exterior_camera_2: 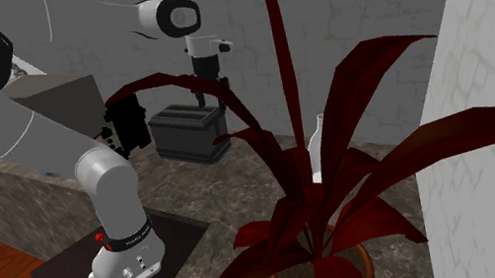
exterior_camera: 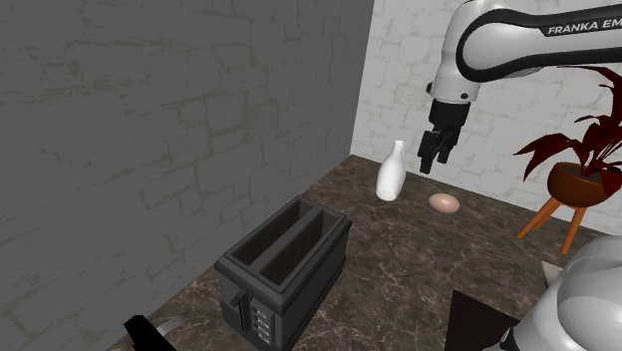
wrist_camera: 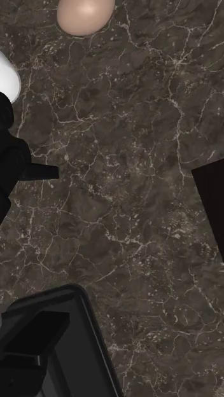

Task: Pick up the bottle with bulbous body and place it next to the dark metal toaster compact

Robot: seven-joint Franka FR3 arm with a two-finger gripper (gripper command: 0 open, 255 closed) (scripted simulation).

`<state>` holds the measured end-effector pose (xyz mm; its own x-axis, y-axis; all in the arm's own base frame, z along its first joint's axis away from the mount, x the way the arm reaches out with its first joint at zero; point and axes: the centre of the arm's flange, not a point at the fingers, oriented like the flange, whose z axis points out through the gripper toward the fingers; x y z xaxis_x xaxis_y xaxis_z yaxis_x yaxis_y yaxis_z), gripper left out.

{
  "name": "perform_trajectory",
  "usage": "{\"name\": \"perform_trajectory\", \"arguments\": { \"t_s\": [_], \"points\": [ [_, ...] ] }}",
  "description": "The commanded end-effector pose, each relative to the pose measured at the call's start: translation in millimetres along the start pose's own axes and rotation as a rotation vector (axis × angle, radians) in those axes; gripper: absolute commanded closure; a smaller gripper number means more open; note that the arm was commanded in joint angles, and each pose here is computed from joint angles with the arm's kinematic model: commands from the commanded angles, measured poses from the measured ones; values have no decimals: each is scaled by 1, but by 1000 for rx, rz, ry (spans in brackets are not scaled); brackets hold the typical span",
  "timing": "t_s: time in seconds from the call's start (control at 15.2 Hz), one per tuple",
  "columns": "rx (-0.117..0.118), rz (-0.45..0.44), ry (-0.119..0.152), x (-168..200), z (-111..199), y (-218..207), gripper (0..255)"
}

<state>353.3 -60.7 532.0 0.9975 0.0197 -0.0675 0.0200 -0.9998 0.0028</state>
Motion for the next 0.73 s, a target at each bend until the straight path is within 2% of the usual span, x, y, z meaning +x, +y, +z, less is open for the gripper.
{"name": "perform_trajectory", "arguments": {
  "t_s": [0.0, 0.66],
  "points": [
    [0, 4, 12, 16, 7, 21, 0],
    [2, 26, 64, 92, 31, 119, 0]
  ]
}}
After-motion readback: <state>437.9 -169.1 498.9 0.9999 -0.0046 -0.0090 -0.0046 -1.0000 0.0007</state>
